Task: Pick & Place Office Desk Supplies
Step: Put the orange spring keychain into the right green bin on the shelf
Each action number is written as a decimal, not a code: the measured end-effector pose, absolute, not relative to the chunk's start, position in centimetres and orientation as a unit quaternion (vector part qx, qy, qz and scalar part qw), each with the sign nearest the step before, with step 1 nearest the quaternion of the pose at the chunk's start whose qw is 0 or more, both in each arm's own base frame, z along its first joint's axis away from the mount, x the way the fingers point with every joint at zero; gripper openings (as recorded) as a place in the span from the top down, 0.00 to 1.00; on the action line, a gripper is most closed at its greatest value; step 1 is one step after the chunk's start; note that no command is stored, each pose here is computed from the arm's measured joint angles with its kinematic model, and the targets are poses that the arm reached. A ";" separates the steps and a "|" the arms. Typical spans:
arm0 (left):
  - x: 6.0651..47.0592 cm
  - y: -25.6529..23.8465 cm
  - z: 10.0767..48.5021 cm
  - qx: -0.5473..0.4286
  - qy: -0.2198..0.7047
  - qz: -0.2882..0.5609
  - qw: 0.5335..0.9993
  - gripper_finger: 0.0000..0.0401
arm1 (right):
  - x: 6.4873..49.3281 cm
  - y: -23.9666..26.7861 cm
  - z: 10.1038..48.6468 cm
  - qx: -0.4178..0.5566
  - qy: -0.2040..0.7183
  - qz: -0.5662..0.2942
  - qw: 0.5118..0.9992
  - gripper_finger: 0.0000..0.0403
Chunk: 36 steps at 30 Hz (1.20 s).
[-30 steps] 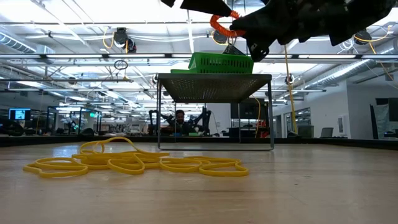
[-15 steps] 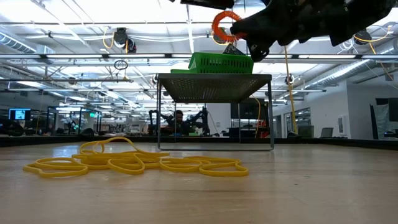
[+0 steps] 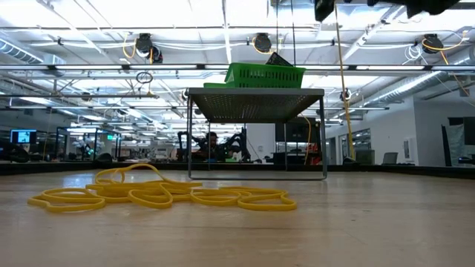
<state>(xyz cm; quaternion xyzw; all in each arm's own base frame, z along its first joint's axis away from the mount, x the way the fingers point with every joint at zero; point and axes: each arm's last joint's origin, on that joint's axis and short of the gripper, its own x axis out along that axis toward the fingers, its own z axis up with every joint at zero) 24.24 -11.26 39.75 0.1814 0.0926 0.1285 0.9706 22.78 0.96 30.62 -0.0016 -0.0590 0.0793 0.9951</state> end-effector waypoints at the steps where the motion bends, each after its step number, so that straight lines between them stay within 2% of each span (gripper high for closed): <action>1: 23.4 -10.9 40.2 0.188 0.091 0.126 0.970 0.41 | 22.6 0.4 31.2 -0.010 -0.062 0.055 0.997 0.96; 7: 19.7 -8.8 42.3 0.157 0.073 0.131 0.976 0.41 | 22.6 -3.8 34.2 -0.055 -0.046 -0.073 0.995 0.95; 13: 16.8 -6.7 42.4 0.150 0.108 0.142 0.972 0.42 | 23.5 -9.0 34.5 -0.069 -0.001 -0.169 0.983 0.96; 25: 13.3 -2.7 38.6 0.094 0.123 0.201 0.967 0.42 | 23.4 -17.9 30.1 0.005 0.075 -0.247 0.966 0.96; 32: 11.9 -1.1 34.3 0.068 0.085 0.243 0.964 0.42 | 23.8 -19.2 28.4 0.026 0.100 -0.249 0.963 0.96; 36: 10.8 -0.5 32.8 0.049 0.070 0.261 0.962 0.42 | 23.8 -19.1 28.5 0.026 0.099 -0.248 0.963 0.90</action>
